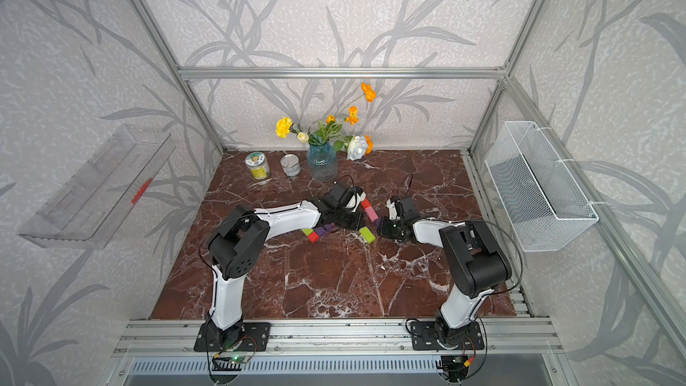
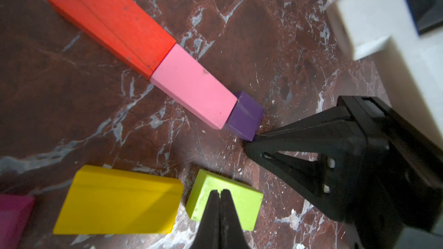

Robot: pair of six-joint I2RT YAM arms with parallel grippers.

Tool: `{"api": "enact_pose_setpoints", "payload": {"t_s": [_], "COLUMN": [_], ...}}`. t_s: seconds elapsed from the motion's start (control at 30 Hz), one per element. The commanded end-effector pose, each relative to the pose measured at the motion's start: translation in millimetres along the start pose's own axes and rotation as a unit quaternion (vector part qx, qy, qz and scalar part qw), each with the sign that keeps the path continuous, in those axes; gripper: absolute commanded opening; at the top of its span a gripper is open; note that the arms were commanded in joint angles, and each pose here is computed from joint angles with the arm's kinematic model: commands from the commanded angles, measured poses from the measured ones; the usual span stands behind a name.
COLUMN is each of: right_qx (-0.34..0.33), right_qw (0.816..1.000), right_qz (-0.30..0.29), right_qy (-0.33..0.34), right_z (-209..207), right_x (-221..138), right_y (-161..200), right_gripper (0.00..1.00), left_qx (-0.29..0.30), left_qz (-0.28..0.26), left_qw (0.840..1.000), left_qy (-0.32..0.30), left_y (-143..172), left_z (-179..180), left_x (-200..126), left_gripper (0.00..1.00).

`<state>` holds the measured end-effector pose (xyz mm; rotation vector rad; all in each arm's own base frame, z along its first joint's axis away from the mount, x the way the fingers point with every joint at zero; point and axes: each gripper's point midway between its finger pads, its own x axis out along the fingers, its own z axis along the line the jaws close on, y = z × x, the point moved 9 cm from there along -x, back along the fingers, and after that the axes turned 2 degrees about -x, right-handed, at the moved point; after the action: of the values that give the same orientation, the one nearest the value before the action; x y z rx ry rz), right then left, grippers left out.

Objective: Assemble the letter v with building blocks
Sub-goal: Assemble the building block at the center of the board, then adjust the building block at the center of the board.

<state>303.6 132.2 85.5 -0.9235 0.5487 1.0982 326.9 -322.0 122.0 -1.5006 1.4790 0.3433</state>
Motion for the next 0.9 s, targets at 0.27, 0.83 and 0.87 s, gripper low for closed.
{"api": "enact_pose_setpoints", "payload": {"t_s": [0.27, 0.83, 0.87], "right_qx": [0.028, 0.03, 0.028], "right_qw": [0.998, 0.998, 0.998], "right_qz": [0.014, 0.015, 0.015], "right_qy": [0.05, 0.06, 0.058], "right_z": [-21.3, -33.8, -33.0], "right_x": [-13.2, 1.8, 3.5], "right_y": [8.9, -18.3, -20.8], "right_gripper": [0.02, 0.04, 0.05], "left_qx": [0.01, 0.018, 0.019], "left_qz": [0.013, 0.035, 0.037], "left_qw": [1.0, 0.998, 0.998], "left_qy": [-0.005, -0.054, -0.055], "left_y": [-1.2, -0.2, 0.1], "left_z": [-3.0, -2.7, -2.5], "left_x": [6.7, 23.1, 24.3], "left_gripper": [0.0, 0.0, 0.0]}}
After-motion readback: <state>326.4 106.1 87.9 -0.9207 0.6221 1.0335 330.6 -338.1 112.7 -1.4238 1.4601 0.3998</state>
